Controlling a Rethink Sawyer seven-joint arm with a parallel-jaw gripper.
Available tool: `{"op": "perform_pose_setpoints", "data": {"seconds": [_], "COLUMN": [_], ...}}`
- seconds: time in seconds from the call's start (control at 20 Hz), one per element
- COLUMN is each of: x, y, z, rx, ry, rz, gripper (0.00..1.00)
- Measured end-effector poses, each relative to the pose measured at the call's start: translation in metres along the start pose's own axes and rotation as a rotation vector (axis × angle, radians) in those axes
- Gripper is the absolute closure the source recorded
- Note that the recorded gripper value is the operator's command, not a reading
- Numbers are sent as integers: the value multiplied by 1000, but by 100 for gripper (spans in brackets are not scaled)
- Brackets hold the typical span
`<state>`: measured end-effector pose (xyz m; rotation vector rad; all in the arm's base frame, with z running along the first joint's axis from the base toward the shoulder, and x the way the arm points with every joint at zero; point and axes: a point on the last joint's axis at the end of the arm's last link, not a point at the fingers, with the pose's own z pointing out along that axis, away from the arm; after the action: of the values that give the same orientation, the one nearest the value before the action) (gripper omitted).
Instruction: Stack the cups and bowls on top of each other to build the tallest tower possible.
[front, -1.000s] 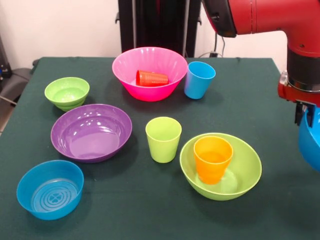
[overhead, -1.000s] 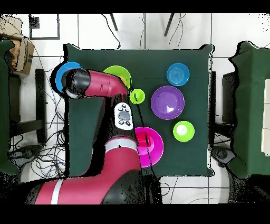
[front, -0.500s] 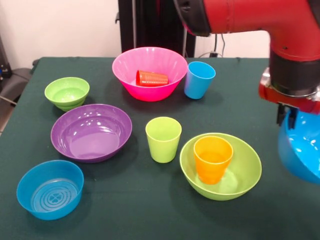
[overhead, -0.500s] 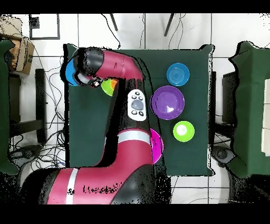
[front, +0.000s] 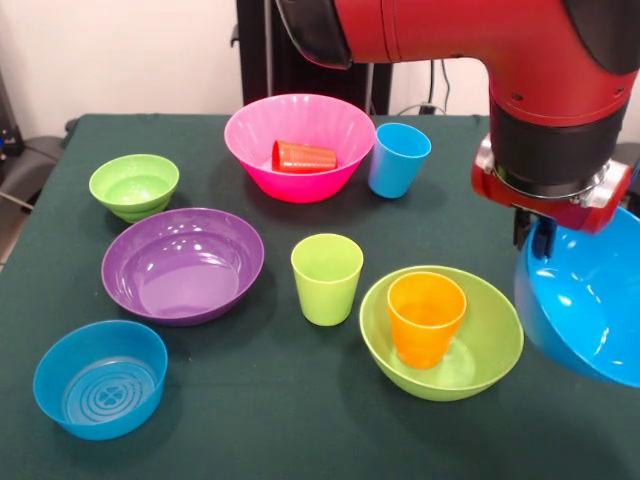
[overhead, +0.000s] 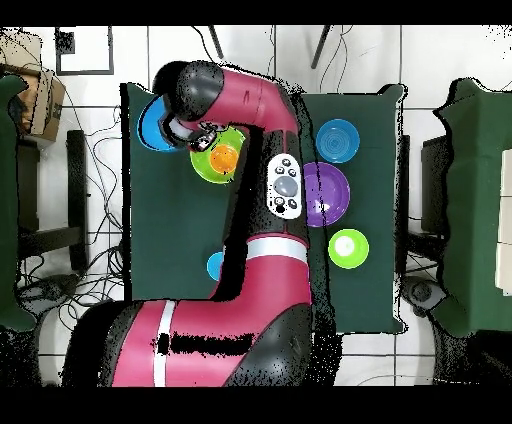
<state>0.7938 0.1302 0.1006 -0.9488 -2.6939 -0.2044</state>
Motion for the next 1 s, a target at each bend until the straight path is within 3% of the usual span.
{"op": "perform_pose_setpoints", "data": {"seconds": [0.55,1.0], "x": [2,6], "y": [5,-27], "z": [-15,-57], "rx": [16,6], "ry": [9,19], "rz": [-13,23], "gripper": [100,100]}}
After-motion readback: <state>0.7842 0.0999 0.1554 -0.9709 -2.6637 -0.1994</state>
